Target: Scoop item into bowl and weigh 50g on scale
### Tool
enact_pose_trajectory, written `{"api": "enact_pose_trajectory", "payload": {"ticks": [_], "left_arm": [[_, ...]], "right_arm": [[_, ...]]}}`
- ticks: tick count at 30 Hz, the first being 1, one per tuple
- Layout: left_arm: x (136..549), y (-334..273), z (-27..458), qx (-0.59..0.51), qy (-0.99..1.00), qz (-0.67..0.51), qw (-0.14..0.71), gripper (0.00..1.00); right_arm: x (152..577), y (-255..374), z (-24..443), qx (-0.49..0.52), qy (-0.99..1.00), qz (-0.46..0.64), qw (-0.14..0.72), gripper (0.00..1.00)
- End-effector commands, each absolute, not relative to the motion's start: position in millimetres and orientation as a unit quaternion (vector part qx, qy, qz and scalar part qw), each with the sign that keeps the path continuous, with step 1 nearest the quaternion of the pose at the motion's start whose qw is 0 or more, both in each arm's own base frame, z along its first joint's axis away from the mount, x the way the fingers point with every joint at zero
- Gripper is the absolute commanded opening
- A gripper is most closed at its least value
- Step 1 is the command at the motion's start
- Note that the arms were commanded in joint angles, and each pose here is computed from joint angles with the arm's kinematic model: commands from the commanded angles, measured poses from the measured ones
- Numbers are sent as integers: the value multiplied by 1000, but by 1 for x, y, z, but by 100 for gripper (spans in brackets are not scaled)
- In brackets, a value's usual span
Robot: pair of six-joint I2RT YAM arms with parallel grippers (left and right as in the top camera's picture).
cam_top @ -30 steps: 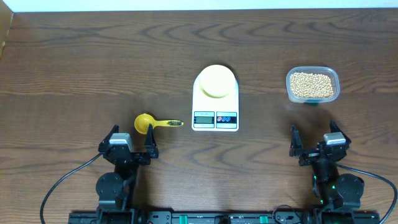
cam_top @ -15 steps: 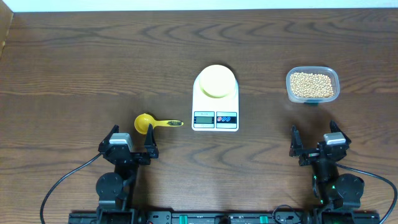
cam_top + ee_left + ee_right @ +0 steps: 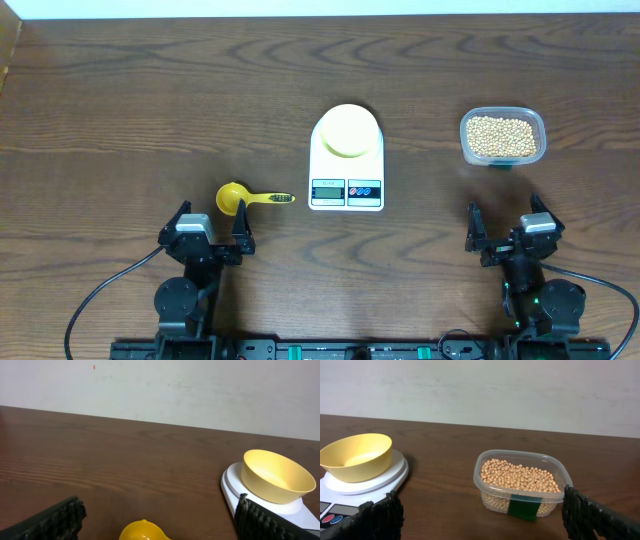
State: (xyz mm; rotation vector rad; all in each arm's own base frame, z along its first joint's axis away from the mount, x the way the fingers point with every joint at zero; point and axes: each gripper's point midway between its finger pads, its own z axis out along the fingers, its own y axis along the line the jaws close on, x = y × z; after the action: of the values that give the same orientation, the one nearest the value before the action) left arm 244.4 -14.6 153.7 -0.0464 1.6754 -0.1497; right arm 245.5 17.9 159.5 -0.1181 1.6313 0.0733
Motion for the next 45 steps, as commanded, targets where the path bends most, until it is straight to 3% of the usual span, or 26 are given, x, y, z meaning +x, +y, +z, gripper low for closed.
{"api": "enact_pose_trajectory", "payload": {"ticks": [1,22,30,45], "left_arm": [[244,-12,138,-28,757,-63,650,98],[244,-11,138,-29,757,-62,650,98],[241,-11,166,-30,744,-64,665,98],[240,-11,193,-34,801,-59,595,98]], "right_arm": [[245,16,158,-53,729,25,682,99],[245,16,159,-53,728,25,683,99],[245,16,159,-53,728,25,683,99],[245,16,158,-53,729,25,682,99]]}}
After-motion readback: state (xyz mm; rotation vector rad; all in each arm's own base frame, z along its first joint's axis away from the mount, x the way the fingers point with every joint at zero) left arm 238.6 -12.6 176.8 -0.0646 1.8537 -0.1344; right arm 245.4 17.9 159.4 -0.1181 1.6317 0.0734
